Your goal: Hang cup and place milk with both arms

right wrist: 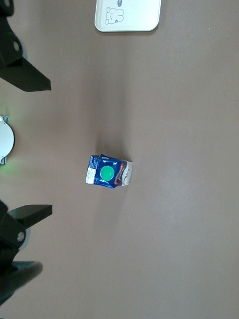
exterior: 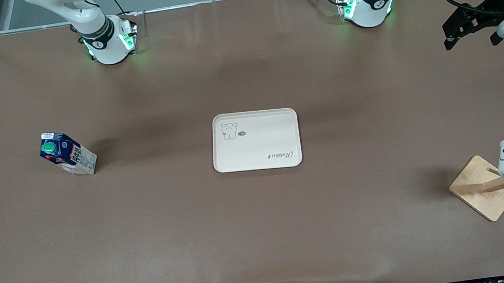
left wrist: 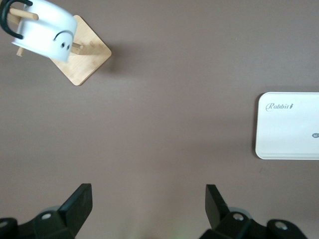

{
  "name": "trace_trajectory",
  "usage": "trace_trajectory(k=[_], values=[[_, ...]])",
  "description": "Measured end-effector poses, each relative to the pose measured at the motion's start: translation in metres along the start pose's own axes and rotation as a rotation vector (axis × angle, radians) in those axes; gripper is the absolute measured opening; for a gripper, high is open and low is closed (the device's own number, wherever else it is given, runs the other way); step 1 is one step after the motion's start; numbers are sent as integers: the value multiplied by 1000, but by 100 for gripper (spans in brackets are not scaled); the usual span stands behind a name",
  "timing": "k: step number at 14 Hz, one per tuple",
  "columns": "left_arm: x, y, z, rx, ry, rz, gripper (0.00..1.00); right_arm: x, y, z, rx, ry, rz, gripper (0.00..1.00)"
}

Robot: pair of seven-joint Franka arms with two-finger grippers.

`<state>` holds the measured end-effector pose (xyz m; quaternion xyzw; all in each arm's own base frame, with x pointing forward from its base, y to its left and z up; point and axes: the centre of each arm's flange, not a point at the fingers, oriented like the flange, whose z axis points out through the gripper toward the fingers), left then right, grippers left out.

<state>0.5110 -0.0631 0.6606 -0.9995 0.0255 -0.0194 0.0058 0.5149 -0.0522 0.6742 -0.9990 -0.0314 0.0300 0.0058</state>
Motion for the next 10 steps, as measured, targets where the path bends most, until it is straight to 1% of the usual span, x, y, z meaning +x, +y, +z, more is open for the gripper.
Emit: trace_trajectory(k=[10], values=[[-1, -7, -7, 9, 1, -11, 100, 0, 4, 2, 1, -3, 7, 100]])
